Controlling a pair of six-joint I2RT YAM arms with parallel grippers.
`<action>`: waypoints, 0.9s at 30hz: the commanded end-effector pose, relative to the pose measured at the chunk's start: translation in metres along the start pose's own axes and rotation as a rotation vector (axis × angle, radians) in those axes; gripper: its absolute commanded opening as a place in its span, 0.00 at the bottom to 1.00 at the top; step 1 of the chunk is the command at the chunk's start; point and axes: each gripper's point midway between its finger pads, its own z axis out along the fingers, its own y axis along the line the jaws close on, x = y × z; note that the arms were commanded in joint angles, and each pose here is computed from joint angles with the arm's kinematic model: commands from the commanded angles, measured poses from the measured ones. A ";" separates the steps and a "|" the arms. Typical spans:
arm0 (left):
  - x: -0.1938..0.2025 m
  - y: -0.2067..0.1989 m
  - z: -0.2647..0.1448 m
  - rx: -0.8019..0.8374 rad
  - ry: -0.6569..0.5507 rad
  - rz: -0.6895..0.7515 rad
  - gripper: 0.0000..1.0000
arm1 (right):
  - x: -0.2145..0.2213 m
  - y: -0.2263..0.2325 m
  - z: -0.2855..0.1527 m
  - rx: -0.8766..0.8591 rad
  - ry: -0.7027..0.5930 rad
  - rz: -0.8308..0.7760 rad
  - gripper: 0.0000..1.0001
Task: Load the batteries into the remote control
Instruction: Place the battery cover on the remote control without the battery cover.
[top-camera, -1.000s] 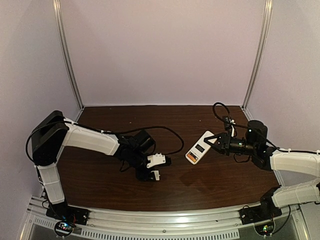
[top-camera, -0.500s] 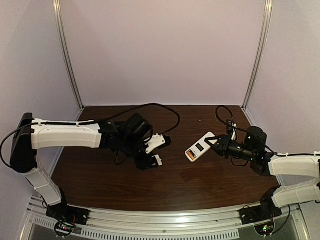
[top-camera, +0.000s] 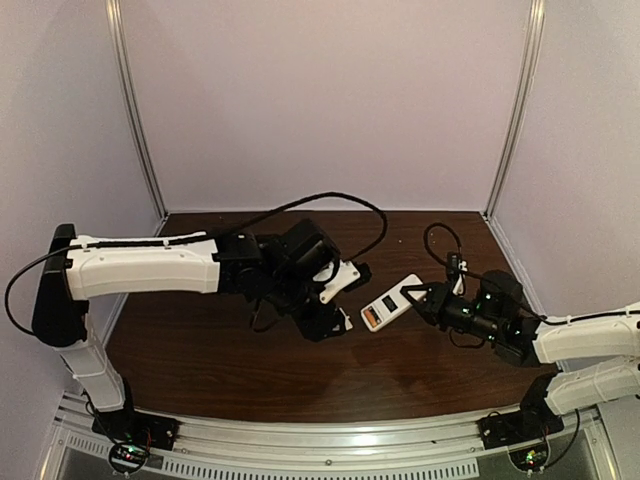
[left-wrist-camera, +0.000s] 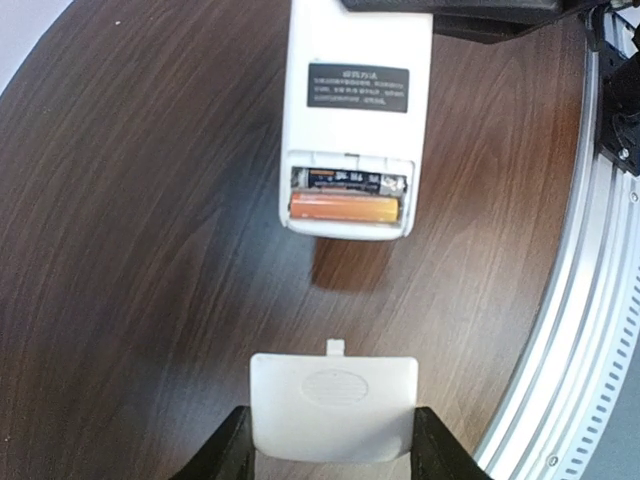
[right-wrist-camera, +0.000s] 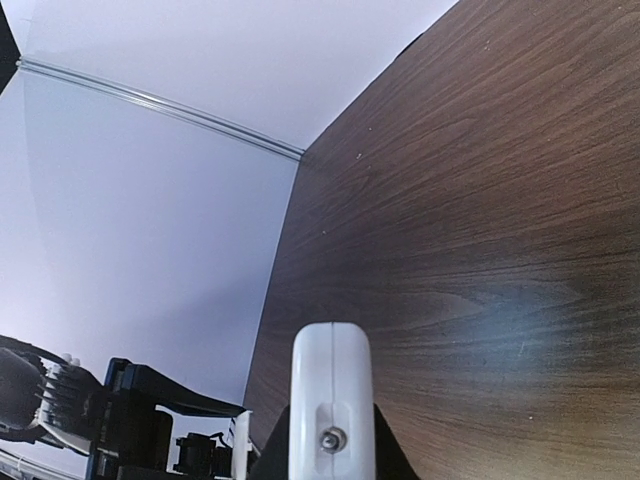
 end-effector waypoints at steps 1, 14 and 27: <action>0.001 -0.008 0.011 0.006 0.040 -0.004 0.31 | -0.002 0.007 -0.001 -0.031 -0.087 0.023 0.00; -0.001 -0.013 0.024 0.020 0.069 0.025 0.32 | 0.027 0.014 0.010 -0.077 -0.058 0.070 0.00; -0.001 -0.014 0.033 0.012 0.081 0.057 0.33 | 0.042 0.023 0.019 -0.113 -0.011 0.093 0.00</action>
